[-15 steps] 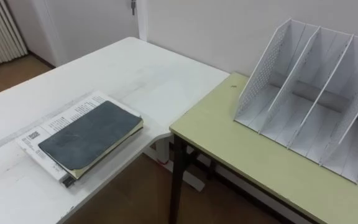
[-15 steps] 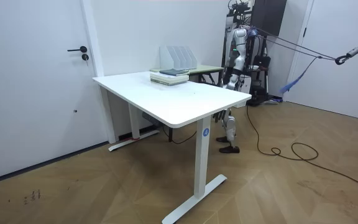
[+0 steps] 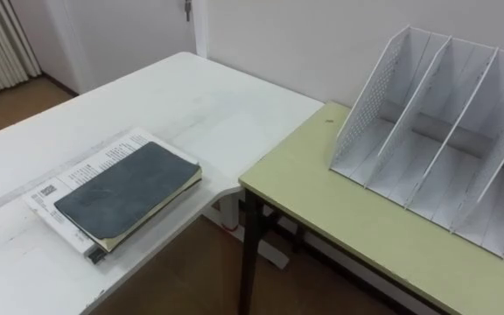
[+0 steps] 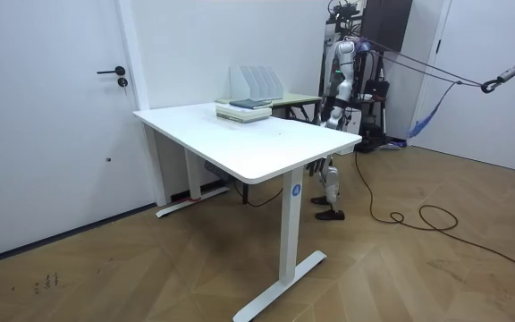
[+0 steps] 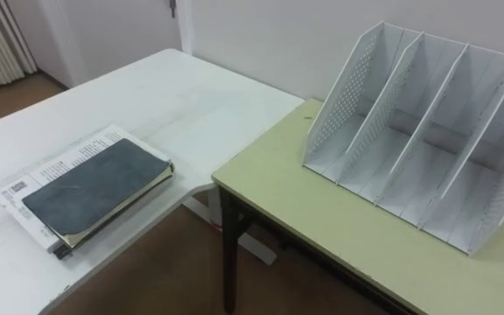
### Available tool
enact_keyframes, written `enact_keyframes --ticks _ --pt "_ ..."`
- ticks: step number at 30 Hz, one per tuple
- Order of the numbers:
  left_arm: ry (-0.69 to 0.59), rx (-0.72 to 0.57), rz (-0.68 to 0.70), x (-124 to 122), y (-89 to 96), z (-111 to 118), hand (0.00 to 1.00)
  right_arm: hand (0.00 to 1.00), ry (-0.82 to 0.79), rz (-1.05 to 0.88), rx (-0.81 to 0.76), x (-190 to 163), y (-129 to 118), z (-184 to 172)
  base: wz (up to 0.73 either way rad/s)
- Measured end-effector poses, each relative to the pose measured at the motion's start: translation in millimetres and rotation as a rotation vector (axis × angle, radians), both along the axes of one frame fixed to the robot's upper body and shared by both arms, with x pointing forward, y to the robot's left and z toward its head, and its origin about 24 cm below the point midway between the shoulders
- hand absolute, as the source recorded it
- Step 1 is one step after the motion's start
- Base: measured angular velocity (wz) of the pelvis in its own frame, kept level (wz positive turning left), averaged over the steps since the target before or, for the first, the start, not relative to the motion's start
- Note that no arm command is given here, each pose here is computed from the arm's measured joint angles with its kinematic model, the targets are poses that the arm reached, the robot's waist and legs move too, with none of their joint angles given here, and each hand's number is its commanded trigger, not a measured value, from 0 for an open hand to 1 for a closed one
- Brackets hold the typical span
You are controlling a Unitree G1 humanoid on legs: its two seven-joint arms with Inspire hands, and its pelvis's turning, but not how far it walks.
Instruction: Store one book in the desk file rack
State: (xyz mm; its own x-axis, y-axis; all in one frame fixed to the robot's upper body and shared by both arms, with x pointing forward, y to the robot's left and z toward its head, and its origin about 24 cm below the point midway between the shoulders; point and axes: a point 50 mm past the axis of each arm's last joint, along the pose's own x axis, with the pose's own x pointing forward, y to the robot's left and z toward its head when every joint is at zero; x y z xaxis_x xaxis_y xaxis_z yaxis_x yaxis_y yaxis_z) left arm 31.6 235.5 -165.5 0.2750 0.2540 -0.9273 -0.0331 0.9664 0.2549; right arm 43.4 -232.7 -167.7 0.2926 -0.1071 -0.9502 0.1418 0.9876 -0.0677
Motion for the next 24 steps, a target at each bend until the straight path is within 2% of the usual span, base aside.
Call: enact_keyframes --ticks 6,10,17,21,23,24 --pt "-0.032 -0.002 -0.026 8.3 -2.5 0.6 0.0 0.0 -0.017 0.019 -0.01 2.4 0.3 0.5 0.0" --pt "-0.049 0.009 -0.091 16.0 -4.3 1.7 0.0 0.0 -0.023 0.037 -0.014 4.0 1.0 0.5 0.0" --pt "-0.188 0.111 -0.481 62.4 -21.7 15.5 0.0 0.0 -0.051 0.122 -0.026 14.3 3.0 1.8 0.02" --pt "-0.36 0.219 -0.782 103.2 -43.9 39.6 0.0 0.0 -0.075 0.188 -0.037 24.2 4.5 3.3 -0.05" --pt "-0.457 0.283 -0.951 123.5 -63.3 53.1 0.0 0.0 -0.076 0.186 -0.036 24.5 4.5 3.4 -0.09" --pt "-0.476 0.295 -0.985 127.2 -67.4 56.1 0.0 0.0 -0.077 0.188 -0.036 24.9 4.5 3.5 -0.11"
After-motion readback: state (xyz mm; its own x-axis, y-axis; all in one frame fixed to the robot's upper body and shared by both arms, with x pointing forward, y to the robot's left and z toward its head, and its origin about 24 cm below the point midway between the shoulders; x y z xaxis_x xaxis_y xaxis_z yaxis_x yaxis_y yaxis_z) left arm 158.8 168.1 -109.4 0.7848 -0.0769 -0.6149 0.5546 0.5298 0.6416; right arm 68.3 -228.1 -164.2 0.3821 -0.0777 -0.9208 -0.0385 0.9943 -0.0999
